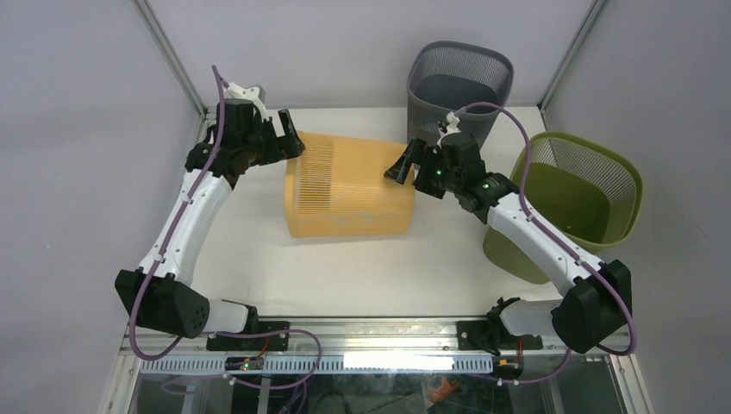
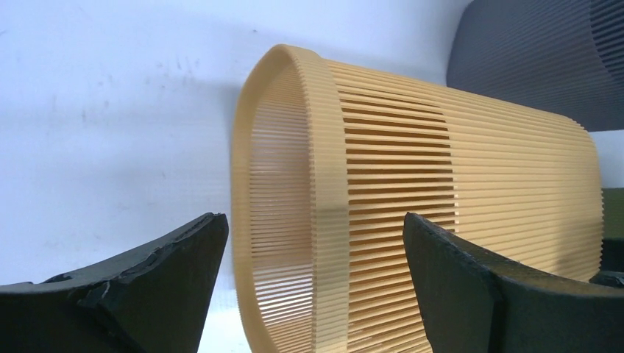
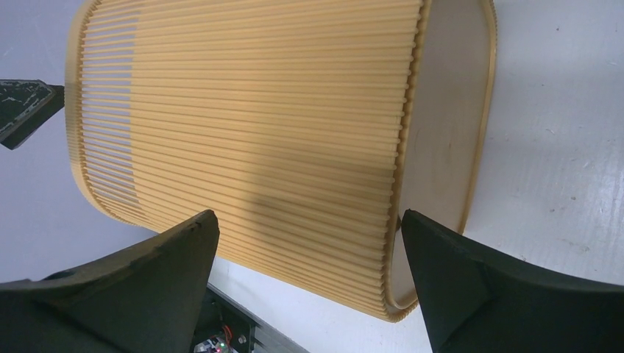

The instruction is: Turn the large container upside down

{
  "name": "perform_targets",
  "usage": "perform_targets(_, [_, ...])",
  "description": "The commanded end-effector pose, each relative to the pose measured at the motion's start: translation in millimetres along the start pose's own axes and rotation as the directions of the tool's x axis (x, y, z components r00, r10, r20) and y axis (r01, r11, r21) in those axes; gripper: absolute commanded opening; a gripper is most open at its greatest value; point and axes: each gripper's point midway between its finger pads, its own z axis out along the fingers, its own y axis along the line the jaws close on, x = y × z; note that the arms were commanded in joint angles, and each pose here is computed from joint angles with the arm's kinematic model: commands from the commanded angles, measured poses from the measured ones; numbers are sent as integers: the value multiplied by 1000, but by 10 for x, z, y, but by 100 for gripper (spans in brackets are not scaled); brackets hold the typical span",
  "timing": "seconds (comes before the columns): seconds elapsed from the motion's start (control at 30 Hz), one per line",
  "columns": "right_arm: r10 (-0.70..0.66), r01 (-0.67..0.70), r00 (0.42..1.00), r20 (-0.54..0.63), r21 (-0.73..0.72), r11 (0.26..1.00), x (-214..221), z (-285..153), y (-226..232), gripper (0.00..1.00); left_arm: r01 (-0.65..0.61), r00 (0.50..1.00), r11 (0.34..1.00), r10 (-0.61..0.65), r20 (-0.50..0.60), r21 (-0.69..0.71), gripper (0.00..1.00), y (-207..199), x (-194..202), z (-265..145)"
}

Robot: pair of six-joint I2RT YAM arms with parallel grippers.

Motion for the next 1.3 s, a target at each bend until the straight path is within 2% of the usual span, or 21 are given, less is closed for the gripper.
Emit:
perform_targets(0.0, [3,0,999,49,-58,998,-164,-4,146,99,-44,994,997,51,100,-70,89,68,-266,-247])
perform_targets(0.13, [1,3,999,52,-79,997,-203,-9,207,99,-57,995,993,66,78,-107,80,173,-164,-255])
perform_targets(0.37, [-17,26,998,53,-164,986,-306,-122,471,96,-43,998,986,49,31,-160,79,345,18,-142])
perform_targets(0.53, [-43,65,995,88,-272,960,-468,-370,816,96,-46,998,985,51,23,-168,79,371,53,-123])
perform_targets(0.63, [-59,103,990,131,-358,928,-582,-571,1070,95,-49,999,984,52,16,-170,80,383,78,-114])
perform_targets(0.83, [-91,174,980,177,-546,820,-639,-894,1581,95,-50,999,987,51,1,-156,80,376,135,-77])
perform_targets(0.93, [-79,160,979,189,-467,869,-669,-817,1440,95,-46,999,987,49,14,-153,80,359,100,-102])
perform_targets(1.0, [-49,114,979,197,-333,936,-706,-681,1148,95,-46,998,988,51,32,-146,80,337,60,-136])
perform_targets(1.07, [-29,69,983,179,-222,973,-682,-567,876,95,-48,997,989,56,52,-143,78,323,8,-177])
perform_targets(1.17, [-2,22,991,133,-146,989,-574,-440,637,95,-51,996,989,62,69,-139,70,303,-35,-213])
perform_targets(1.27, [39,-30,995,91,-95,995,-440,-298,434,94,-51,995,989,61,73,-135,56,298,-42,-217])
